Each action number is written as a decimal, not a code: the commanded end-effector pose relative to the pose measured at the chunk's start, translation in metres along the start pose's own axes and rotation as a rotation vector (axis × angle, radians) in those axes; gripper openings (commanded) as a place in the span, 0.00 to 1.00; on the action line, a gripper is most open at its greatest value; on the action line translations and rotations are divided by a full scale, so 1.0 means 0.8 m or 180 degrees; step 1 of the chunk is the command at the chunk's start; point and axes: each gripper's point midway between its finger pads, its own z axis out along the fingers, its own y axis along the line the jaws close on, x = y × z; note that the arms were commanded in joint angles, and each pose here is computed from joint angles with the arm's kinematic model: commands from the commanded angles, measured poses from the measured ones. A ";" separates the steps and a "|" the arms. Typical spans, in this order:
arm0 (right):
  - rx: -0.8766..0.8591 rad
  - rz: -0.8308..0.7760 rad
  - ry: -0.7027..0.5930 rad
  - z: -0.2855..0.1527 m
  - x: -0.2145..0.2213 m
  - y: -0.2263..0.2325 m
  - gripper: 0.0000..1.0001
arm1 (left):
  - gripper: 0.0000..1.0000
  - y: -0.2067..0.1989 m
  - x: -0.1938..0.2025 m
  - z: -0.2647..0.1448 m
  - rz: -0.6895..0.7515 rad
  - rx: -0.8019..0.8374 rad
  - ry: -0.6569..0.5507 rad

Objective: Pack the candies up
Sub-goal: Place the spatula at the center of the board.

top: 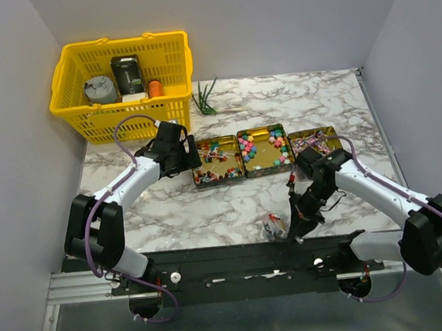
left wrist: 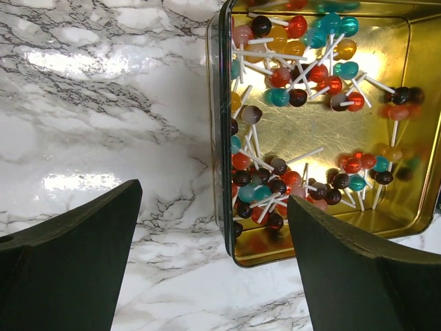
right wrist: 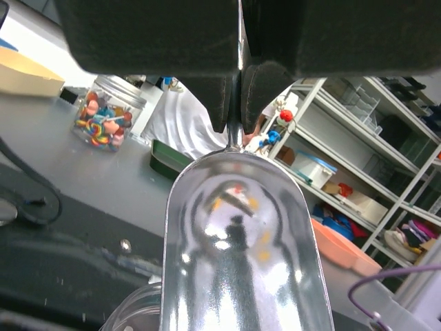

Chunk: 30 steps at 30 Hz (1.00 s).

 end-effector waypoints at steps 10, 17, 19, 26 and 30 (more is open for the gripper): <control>-0.0165 -0.0041 -0.0510 -0.009 -0.090 0.029 0.01 | 0.99 0.005 -0.011 -0.008 0.0034 -0.0082 -0.0093; -0.0490 0.0183 -0.0302 -0.011 -0.050 0.039 0.01 | 0.99 0.006 -0.013 -0.010 0.0028 -0.0104 -0.0123; -0.0623 0.0217 -0.0264 -0.013 -0.038 0.045 0.01 | 0.99 0.006 -0.013 -0.009 0.0028 -0.0109 -0.0125; -0.0920 0.0360 -0.0297 -0.029 -0.027 0.067 0.01 | 0.99 0.007 -0.014 -0.010 0.0032 -0.0111 -0.0132; -0.1022 0.0495 -0.0225 -0.029 -0.021 0.069 0.01 | 0.99 0.007 -0.013 -0.010 0.0033 -0.0113 -0.0128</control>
